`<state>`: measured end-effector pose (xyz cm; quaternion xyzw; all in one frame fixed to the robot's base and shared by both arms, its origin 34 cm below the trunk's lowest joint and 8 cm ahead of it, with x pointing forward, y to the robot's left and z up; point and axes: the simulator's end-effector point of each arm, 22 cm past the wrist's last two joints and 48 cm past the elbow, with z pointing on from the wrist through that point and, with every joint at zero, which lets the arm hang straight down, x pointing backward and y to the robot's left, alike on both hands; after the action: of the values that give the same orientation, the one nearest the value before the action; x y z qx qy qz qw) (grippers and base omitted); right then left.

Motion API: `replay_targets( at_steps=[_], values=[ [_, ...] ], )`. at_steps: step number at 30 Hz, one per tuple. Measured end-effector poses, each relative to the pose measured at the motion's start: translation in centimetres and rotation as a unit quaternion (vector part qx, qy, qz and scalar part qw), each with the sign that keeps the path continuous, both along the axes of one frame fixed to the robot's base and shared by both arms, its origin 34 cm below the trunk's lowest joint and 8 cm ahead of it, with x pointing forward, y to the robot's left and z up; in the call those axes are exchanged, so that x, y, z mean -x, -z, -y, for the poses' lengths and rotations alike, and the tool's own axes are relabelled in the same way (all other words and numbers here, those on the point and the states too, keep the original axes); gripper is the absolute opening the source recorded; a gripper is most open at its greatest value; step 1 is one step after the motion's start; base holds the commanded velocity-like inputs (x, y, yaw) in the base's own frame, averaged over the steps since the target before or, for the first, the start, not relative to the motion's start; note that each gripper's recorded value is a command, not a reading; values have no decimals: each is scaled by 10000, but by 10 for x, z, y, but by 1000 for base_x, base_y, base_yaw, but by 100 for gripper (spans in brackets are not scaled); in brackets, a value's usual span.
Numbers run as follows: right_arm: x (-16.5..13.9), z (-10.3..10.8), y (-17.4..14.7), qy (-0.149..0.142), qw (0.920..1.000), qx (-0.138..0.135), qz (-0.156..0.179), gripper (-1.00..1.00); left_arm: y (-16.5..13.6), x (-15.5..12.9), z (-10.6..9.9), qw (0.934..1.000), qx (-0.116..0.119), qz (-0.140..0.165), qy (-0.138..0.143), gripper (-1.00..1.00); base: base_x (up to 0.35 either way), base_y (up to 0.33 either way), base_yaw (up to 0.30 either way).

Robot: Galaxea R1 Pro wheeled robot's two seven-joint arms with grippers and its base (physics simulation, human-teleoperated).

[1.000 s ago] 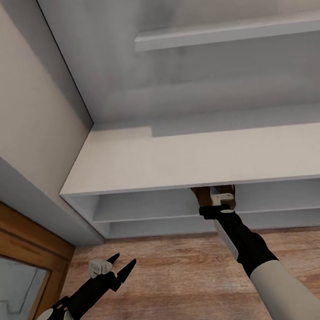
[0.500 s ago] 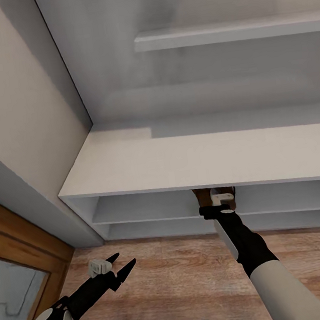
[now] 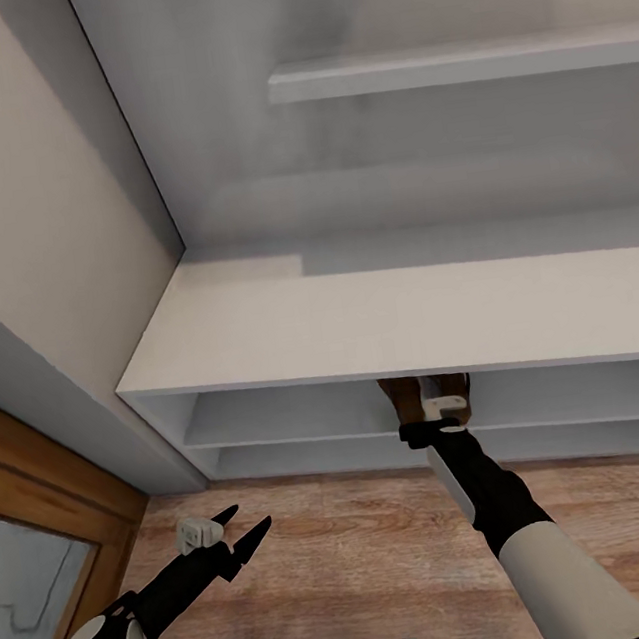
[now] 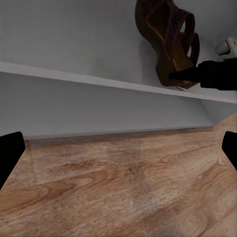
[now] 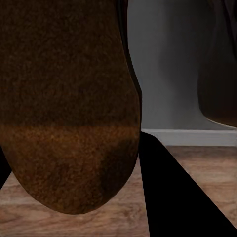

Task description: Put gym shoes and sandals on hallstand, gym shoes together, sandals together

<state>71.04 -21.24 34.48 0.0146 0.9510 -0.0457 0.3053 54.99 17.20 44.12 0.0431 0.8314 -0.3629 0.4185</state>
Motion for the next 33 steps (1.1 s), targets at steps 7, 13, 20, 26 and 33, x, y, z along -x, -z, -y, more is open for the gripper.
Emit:
replay_targets(
  at_steps=[7, 13, 20, 26, 33],
  values=[
    [1, 0, 1, -1, 10000, 4, -15, -100, 0, 0, 0, 10000, -1, 0, -3, 100, 128, 0, 0],
    [1, 0, 2, -2, 10000, 5, -21, -100, 0, 0, 0, 10000, 0, 0, 0, 100, 24, 0, 0],
    [1, 0, 2, -2, 10000, 2, -21, -100, 0, 0, 0, 10000, 1, 0, -1, 100, 88, 0, 0],
    [1, 0, 2, -5, 10000, 6, -21, -100, 0, 0, -1, 10000, 0, 0, -7, 100, 45, 0, 0],
    [1, 0, 2, 4, 10000, -10, -21, 100, 0, 0, -1, 10000, -1, 0, -7, 100, 1, 0, 0]
  ],
)
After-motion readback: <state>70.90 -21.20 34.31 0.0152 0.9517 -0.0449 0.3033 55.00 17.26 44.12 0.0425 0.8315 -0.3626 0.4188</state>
